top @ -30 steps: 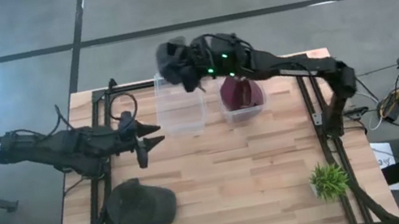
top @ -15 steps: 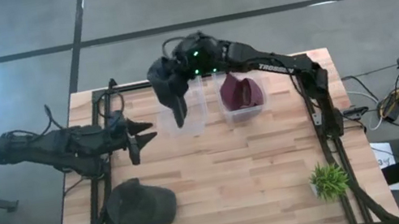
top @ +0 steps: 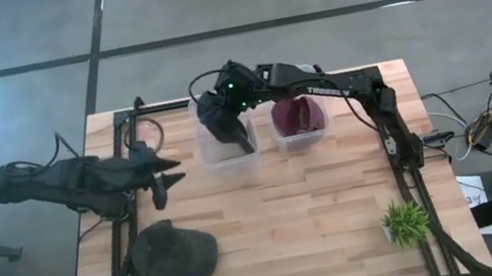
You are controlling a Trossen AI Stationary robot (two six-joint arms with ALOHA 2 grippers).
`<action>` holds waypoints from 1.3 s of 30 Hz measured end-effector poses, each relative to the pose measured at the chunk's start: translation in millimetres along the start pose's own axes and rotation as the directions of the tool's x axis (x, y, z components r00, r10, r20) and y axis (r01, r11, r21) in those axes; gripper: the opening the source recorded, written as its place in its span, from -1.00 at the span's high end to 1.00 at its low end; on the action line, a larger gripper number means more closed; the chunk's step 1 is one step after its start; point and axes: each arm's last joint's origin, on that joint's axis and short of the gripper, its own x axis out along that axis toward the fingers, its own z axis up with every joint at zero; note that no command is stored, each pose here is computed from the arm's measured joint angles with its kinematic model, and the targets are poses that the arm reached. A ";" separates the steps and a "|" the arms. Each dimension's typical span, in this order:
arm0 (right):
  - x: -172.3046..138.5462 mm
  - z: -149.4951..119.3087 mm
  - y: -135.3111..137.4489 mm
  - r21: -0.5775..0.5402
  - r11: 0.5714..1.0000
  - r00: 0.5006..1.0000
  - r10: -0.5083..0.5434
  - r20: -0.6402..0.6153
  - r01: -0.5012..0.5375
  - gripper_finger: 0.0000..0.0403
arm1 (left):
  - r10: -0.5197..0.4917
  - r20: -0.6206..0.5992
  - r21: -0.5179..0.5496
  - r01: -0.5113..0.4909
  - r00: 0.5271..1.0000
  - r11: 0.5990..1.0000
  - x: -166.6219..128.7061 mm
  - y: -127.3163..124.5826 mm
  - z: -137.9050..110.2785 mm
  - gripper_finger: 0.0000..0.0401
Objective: Pick & Place hat
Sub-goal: Put the top black cap in the left transparent bin, then put the black cap in the left transparent bin
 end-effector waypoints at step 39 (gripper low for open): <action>-165.9 -32.7 73.2 -0.213 0.969 0.983 -0.094 0.159 0.127 -0.09 | -0.255 -0.363 -0.171 0.206 0.896 0.964 147.6 -73.9 -154.8 0.47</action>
